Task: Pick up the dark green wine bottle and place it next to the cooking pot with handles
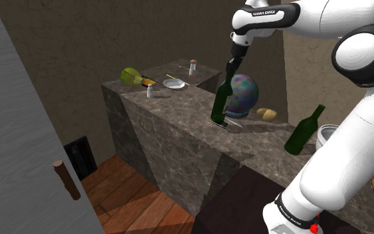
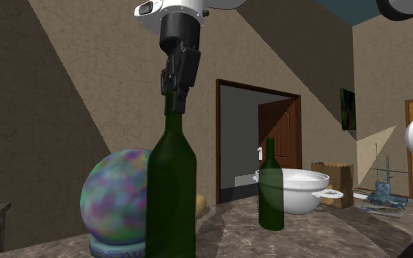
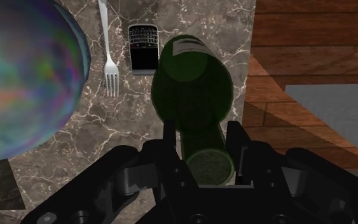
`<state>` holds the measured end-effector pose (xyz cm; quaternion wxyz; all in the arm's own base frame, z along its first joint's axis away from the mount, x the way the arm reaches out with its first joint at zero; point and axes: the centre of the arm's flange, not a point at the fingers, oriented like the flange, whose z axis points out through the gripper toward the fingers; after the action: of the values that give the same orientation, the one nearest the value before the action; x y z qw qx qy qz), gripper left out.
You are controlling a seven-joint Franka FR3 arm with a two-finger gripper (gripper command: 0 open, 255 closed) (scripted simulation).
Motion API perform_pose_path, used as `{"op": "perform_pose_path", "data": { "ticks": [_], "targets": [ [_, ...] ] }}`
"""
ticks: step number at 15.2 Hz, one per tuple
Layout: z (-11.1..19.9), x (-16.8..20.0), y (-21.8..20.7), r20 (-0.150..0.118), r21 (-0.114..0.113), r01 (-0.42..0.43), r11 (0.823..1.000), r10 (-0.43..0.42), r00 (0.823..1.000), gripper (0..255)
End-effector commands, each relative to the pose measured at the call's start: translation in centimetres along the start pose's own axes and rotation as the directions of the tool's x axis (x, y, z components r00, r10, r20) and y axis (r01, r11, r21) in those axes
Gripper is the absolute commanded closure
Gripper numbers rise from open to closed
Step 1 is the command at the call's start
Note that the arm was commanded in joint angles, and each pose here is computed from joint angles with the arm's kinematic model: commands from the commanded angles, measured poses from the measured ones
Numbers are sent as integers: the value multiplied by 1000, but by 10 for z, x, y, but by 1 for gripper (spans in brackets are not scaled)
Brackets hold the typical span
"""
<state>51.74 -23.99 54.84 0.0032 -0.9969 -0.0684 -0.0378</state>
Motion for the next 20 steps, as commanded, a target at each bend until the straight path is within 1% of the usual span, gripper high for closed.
{"op": "perform_pose_path", "data": {
  "ticks": [1,20],
  "targets": [
    [-12,1,-2,0,0,0,1000,0,1000,255],
    [-112,9,-2,0,0,0,1000,0,1000,255]
  ]
}}
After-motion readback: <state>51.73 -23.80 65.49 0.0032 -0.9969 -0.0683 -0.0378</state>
